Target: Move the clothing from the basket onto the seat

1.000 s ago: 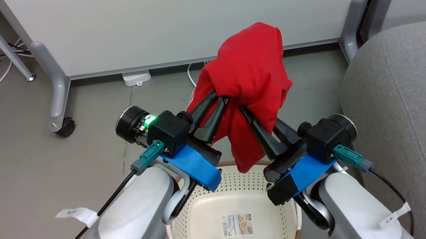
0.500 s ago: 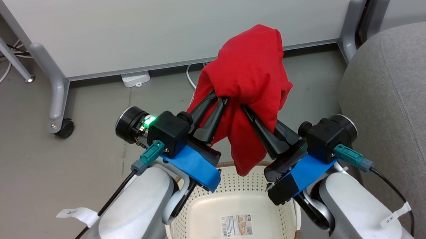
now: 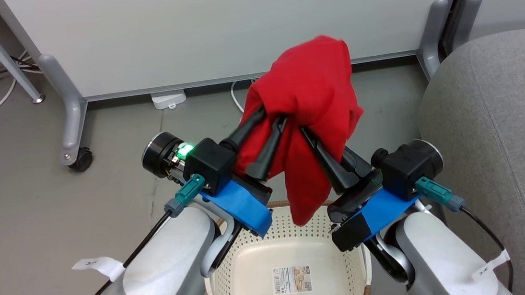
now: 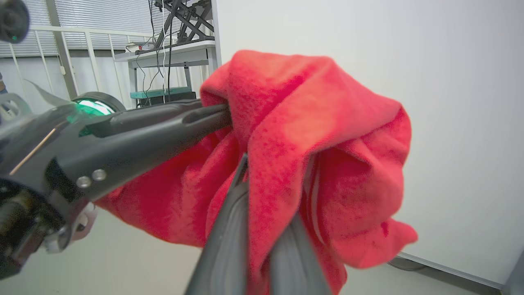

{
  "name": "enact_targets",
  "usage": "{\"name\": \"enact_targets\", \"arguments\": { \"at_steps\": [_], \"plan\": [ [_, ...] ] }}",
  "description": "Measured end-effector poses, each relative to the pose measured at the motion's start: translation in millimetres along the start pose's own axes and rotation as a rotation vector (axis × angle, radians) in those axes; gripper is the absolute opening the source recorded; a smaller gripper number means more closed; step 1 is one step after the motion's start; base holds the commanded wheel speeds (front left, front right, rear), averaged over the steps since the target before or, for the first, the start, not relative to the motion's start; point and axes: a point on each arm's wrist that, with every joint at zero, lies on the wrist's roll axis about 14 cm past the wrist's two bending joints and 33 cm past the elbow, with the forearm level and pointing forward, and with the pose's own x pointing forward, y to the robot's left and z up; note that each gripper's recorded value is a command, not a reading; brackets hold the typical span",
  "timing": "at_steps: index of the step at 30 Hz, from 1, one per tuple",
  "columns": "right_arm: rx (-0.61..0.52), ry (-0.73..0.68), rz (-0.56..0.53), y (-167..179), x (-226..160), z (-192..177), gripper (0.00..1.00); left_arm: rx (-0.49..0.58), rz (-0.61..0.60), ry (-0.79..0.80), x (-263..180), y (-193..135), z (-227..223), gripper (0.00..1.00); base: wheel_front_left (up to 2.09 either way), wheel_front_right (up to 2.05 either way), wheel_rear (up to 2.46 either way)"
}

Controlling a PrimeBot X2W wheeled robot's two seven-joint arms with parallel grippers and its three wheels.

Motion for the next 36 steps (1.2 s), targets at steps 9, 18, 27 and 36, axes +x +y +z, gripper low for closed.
{"name": "enact_targets", "arguments": {
  "at_steps": [9, 18, 27, 36],
  "plan": [
    [0.009, 0.001, -0.008, -2.0, -0.5, -2.7, 0.00, 0.003, 0.007, 0.005, -0.4, 2.3, -2.6, 1.00, 0.00, 0.00, 0.00],
    [0.009, 0.002, -0.055, -18.9, -3.7, -4.9, 0.00, 0.007, 0.007, 0.006, 3.2, 6.4, -6.1, 1.00, 0.00, 0.00, 0.00],
    [-0.027, -0.012, -0.157, -55.3, -16.5, -0.2, 0.00, -0.006, -0.034, 0.031, 14.9, -0.9, -23.1, 1.00, 0.00, 0.00, 0.00],
    [-0.075, -0.016, -0.281, -97.3, -39.2, 4.0, 0.00, -0.029, -0.109, 0.060, 31.8, -18.0, -45.0, 1.00, 0.00, 0.00, 0.00]
  ]
}}
